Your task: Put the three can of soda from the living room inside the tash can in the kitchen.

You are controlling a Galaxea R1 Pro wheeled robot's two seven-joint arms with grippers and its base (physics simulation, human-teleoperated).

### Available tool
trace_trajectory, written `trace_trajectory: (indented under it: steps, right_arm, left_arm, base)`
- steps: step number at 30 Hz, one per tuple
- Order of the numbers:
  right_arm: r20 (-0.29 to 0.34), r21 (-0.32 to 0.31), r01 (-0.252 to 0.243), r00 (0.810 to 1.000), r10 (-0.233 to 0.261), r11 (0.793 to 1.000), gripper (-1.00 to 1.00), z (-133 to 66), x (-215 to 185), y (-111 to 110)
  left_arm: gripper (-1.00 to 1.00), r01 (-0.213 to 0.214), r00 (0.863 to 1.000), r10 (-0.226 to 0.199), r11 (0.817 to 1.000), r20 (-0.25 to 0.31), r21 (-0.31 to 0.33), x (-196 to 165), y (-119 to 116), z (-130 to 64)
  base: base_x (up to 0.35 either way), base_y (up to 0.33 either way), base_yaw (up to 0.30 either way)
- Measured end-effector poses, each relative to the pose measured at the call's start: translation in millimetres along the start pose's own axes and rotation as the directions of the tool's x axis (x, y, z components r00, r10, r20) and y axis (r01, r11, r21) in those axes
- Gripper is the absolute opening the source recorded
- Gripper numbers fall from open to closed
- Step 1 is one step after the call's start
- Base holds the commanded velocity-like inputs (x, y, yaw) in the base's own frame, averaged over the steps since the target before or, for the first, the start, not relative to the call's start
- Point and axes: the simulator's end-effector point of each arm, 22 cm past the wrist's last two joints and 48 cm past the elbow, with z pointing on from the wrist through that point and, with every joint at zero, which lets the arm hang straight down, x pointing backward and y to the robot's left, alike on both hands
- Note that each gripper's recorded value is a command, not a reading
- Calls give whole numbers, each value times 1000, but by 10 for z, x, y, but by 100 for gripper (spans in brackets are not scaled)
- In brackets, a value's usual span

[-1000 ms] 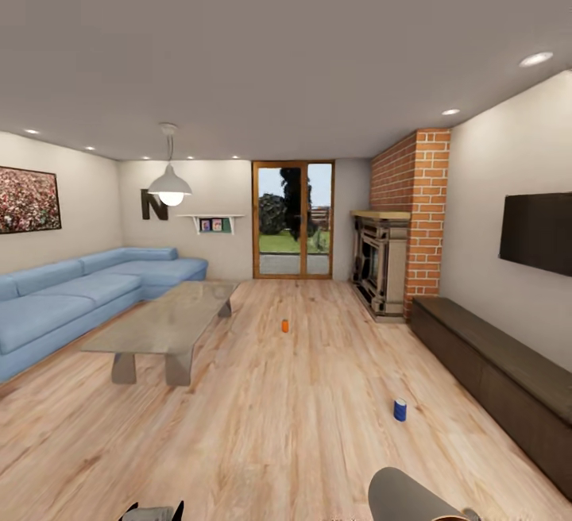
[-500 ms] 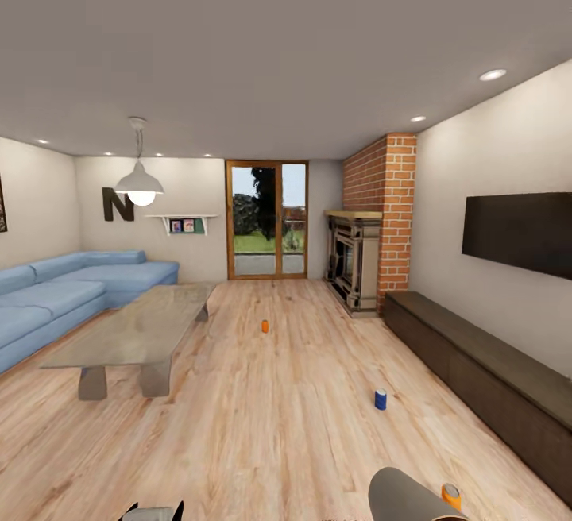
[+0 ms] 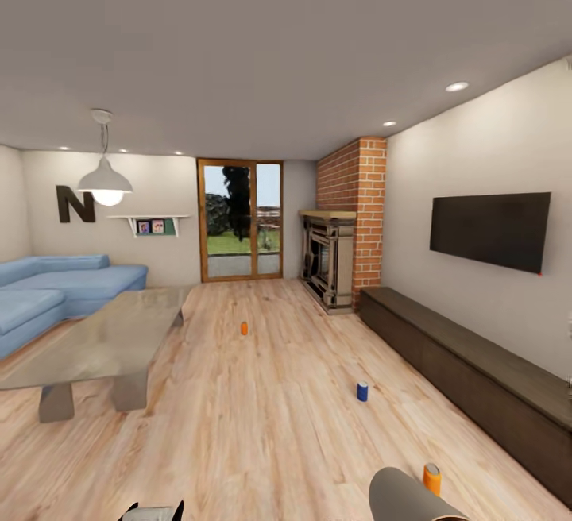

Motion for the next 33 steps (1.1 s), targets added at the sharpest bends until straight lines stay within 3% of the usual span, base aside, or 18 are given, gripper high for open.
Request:
trace_trajectory:
  steps: [33]
  right_arm:
    - [1,4,0,1000,0,1000,-100,-2,-4,-27]
  left_arm:
    - [100,0,1000,0,1000,-1,2,3,-7,-2]
  base:
    - [0,278,-249]
